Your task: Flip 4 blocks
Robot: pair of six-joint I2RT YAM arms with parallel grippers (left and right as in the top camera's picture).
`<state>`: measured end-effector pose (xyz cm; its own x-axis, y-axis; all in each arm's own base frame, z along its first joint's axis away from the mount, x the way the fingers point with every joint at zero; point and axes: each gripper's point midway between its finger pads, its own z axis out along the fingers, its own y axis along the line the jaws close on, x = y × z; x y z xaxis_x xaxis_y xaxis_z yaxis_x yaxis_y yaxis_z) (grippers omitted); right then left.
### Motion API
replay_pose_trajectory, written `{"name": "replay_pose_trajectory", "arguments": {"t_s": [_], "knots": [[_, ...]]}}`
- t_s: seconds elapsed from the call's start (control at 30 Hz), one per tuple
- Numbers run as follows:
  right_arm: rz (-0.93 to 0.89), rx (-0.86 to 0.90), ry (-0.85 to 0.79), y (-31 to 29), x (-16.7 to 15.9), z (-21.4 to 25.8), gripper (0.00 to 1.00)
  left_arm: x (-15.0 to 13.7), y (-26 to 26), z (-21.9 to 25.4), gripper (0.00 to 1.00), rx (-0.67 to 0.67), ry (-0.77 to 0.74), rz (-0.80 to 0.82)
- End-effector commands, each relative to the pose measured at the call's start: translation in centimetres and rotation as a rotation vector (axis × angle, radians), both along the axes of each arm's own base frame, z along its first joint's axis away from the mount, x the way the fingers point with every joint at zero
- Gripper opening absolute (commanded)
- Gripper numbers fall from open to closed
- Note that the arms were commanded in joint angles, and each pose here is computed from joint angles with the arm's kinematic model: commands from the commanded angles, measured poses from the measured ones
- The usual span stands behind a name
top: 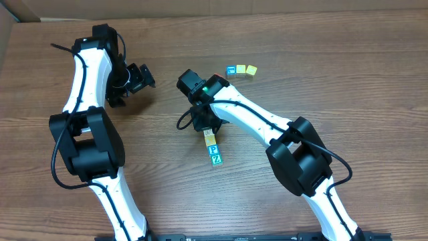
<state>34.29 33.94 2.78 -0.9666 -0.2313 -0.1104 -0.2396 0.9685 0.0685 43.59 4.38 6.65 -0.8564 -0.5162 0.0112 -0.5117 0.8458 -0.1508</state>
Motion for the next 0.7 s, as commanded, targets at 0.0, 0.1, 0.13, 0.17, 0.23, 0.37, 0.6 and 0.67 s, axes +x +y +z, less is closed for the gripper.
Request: {"name": "replay_pose_trajectory", "arguments": {"t_s": [0.0,0.1,0.13,0.17,0.23,0.37,0.6,0.67], "knots": [[-0.003,-0.003,-0.014,0.1,-0.1,0.4,0.04,0.1,-0.2,0.2,1.00,0.007,-0.004,-0.007],[-0.003,0.001,-0.020,0.2,0.1,0.4,0.04,0.1,-0.2,0.2,1.00,0.007,-0.004,-0.007],[-0.005,0.006,-0.025,0.2,0.3,0.4,0.04,0.1,-0.2,0.2,1.00,0.007,-0.004,-0.007],[-0.008,0.014,-0.033,0.3,0.6,0.5,0.04,0.1,-0.2,0.2,1.00,0.007,-0.004,-0.007],[-0.019,0.033,-0.052,0.4,1.5,1.0,0.04,0.1,-0.2,0.2,1.00,0.007,-0.004,-0.007],[-0.050,0.071,-0.071,0.1,3.1,3.3,0.04,0.1,-0.2,0.2,1.00,0.007,-0.004,-0.007],[-0.126,0.045,-0.037,-3.7,4.8,5.5,0.05,0.1,-0.2,0.2,1.00,0.007,-0.004,-0.007],[-0.157,0.018,0.005,-5.5,4.7,5.3,0.04,0.1,-0.2,0.2,1.00,0.007,-0.004,-0.007]]}}
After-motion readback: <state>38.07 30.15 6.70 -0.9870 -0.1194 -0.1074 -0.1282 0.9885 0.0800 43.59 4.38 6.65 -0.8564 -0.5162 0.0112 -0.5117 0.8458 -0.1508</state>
